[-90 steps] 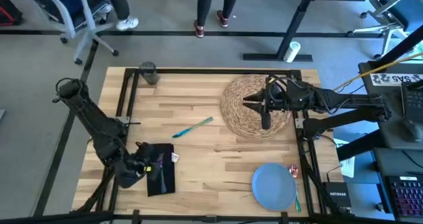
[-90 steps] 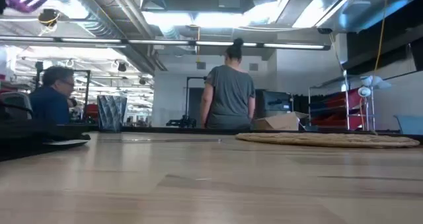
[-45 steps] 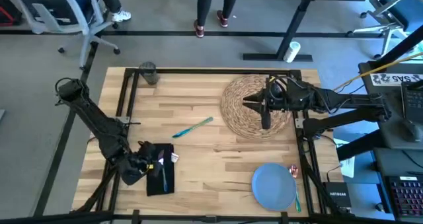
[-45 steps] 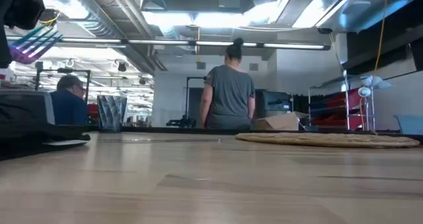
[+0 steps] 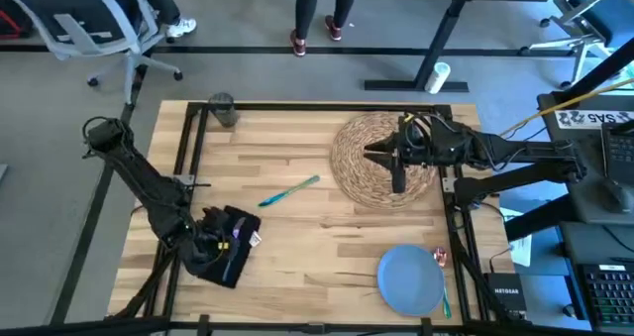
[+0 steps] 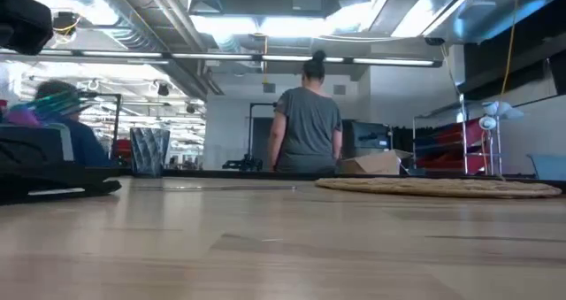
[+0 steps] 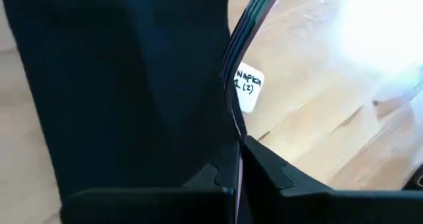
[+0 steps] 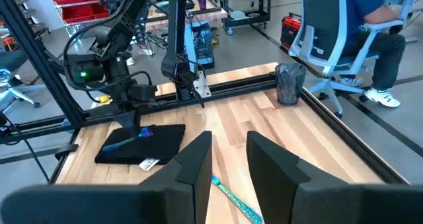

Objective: Set table place
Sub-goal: Put the blue fork on the black table napkin

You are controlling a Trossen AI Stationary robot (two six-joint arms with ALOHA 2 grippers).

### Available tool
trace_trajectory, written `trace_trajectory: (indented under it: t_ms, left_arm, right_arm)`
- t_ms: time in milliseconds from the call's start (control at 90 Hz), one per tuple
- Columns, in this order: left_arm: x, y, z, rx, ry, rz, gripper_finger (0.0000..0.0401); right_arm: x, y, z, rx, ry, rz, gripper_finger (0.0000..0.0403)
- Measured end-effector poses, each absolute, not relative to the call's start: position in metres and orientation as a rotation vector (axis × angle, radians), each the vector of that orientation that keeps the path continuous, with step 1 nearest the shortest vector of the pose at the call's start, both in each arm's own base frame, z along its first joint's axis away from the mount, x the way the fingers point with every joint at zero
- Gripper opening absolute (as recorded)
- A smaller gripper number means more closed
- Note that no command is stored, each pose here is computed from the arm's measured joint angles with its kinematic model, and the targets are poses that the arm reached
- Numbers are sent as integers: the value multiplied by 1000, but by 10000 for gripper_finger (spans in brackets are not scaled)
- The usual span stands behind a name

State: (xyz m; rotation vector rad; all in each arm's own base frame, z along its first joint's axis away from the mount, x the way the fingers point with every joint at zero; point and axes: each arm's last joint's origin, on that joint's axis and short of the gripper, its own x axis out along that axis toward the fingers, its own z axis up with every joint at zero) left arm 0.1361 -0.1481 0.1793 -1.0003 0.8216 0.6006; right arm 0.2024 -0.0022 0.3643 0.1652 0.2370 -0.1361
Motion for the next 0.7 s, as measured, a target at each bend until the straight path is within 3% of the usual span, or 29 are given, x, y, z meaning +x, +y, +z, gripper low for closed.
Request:
trace_trajectory:
  t_ms: [700]
  left_arm:
    - [131, -141, 176, -932, 874, 672, 0]
  right_arm:
    - [202, -3, 364, 164, 235, -146, 83]
